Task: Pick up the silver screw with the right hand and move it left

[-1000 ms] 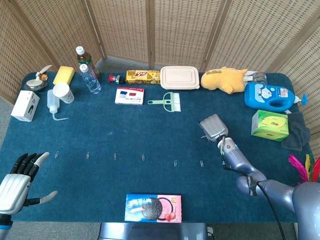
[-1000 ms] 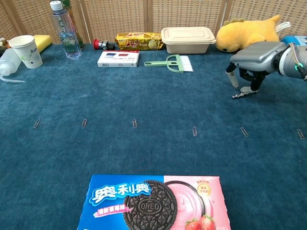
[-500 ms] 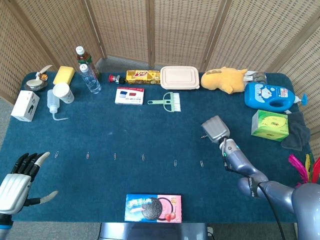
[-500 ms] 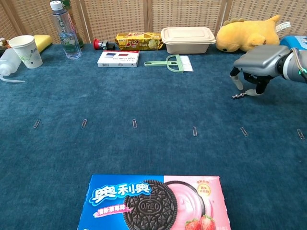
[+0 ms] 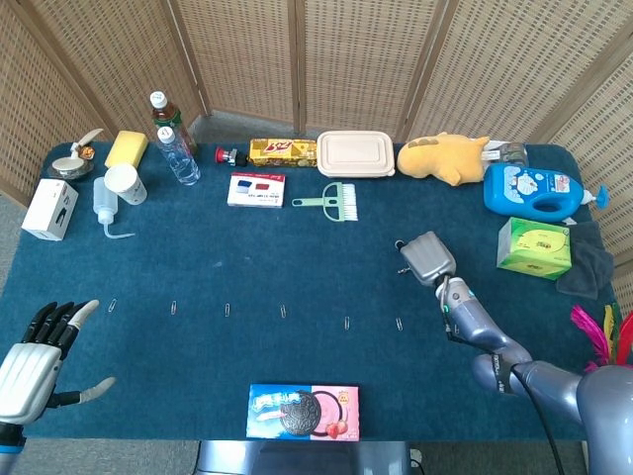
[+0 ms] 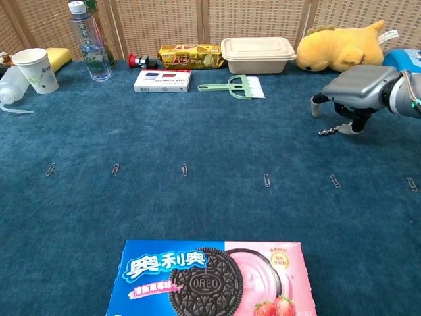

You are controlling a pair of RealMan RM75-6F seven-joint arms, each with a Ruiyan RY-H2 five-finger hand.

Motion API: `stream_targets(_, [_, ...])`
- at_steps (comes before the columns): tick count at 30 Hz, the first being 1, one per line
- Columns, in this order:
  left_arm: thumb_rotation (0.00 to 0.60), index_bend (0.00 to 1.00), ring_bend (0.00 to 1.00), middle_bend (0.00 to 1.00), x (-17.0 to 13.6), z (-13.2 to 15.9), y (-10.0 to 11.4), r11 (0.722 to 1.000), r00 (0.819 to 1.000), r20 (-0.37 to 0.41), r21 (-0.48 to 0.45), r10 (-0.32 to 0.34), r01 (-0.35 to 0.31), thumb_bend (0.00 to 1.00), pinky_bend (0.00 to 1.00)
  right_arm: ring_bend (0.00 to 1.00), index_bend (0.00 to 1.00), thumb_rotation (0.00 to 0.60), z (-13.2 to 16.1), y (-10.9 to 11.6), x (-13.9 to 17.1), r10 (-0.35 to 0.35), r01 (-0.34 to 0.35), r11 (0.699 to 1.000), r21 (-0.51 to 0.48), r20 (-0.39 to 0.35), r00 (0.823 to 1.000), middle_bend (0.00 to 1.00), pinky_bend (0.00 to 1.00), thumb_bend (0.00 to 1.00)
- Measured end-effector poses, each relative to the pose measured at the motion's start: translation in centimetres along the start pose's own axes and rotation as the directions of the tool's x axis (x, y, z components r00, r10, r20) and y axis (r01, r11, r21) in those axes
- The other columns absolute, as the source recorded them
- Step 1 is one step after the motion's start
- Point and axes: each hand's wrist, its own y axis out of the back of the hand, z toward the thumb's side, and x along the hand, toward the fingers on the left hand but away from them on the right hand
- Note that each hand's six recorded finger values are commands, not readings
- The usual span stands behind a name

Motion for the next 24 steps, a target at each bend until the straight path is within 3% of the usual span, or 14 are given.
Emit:
stream_targets(10, [0.425,0.04,0.08,0.12,0.02,-0.12,0.02,1.0,1.0,-0.003,0.001,0.003,-0.003,0.2,0.03,0.87,0.55,0.6,0.43,0.26,-0.05,0.002,-0.002,0.999,-0.032,-0.004,1.0,0.83,0.98,0.41])
stream_targets(24, [0.424,0.04,0.08,0.12,-0.06,-0.38,0.21,1.0,1.0,-0.01,0.003,0.01,-0.01,0.2,0.03,0.87,0.53,0.6,1.04,0.33,-0.36,0.011,-0.011,0.999,-0.053,0.0,1.0,0.83,0.98,0.41])
